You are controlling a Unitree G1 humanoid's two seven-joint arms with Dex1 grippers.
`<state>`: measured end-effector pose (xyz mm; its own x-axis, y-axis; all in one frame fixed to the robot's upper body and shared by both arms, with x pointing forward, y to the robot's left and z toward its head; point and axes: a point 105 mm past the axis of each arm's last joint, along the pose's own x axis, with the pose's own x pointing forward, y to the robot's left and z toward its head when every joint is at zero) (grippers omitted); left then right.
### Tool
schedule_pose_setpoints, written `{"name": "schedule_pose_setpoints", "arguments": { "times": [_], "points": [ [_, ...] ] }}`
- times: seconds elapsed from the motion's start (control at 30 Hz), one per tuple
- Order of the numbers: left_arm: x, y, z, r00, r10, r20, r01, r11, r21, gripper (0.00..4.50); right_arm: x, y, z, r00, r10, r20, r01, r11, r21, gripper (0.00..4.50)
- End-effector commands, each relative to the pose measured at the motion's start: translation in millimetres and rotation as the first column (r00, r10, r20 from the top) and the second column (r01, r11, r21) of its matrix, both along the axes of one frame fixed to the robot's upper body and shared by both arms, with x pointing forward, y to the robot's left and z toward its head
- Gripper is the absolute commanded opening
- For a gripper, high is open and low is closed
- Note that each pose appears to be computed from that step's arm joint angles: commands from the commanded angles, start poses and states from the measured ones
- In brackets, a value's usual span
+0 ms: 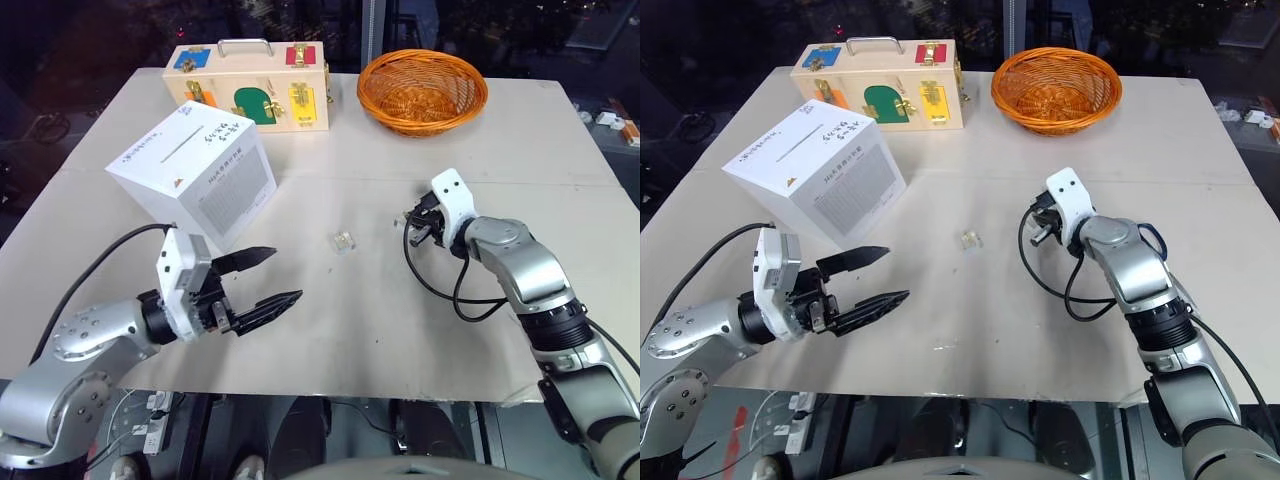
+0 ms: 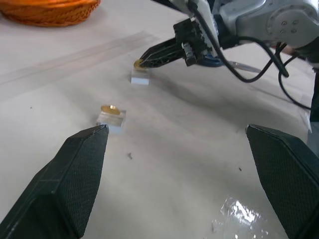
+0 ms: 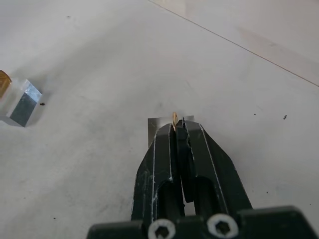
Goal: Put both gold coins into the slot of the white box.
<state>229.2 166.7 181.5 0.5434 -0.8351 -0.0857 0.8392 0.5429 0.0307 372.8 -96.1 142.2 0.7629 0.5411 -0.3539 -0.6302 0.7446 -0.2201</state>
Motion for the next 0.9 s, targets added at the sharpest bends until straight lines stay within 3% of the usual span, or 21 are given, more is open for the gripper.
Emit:
{"name": "schedule_pose_setpoints", "arguments": {
  "times": [0.03,0.2,0.37,0.47,0.5,0.73,0.8,0.9],
  "points": [
    [-0.7,-10.0,15.1,0.999,-0.022,0.04,0.022,1.0,-0.008,4.5,-3.8,2.3,28.9,0.998,0.023,0.054,-0.027,0.996,0.085,0.02],
    [5.5,-16.1,23.6,1.0,-0.019,0.001,0.018,0.997,-0.069,4.5,-14.3,7.3,41.1,0.996,0.079,0.035,-0.084,0.976,0.2,0.02],
    [10.2,-26.2,36.5,0.992,-0.085,-0.094,0.067,0.982,-0.177,4.5,-51.8,21.8,76.0,0.955,0.298,0.012,-0.27,0.849,0.454,0.02],
    [15.1,-32.3,43.0,0.978,-0.14,-0.157,0.098,0.964,-0.248,3.71,-76.8,28.1,95.0,0.904,0.427,0.012,-0.362,0.75,0.554,0.0],
    [16.4,-33.4,44.3,0.973,-0.15,-0.173,0.1,0.959,-0.266,3.1,-81.5,29.3,97.5,0.893,0.451,0.009,-0.375,0.732,0.569,0.0],
    [19.7,-47.9,55.2,0.913,-0.309,-0.268,0.183,0.895,-0.407,2.98,-101.6,39.3,114.5,0.851,0.524,0.026,-0.415,0.642,0.645,0.0],
    [21.3,-49.6,54.7,0.906,-0.324,-0.271,0.199,0.894,-0.402,2.45,-107.4,42.5,116.6,0.843,0.537,0.031,-0.426,0.631,0.648,0.0],
    [23.7,-50.5,55.0,0.901,-0.336,-0.275,0.206,0.888,-0.411,2.45,-113.9,45.5,118.6,0.83,0.556,0.035,-0.44,0.615,0.655,0.0]
  ]
}}
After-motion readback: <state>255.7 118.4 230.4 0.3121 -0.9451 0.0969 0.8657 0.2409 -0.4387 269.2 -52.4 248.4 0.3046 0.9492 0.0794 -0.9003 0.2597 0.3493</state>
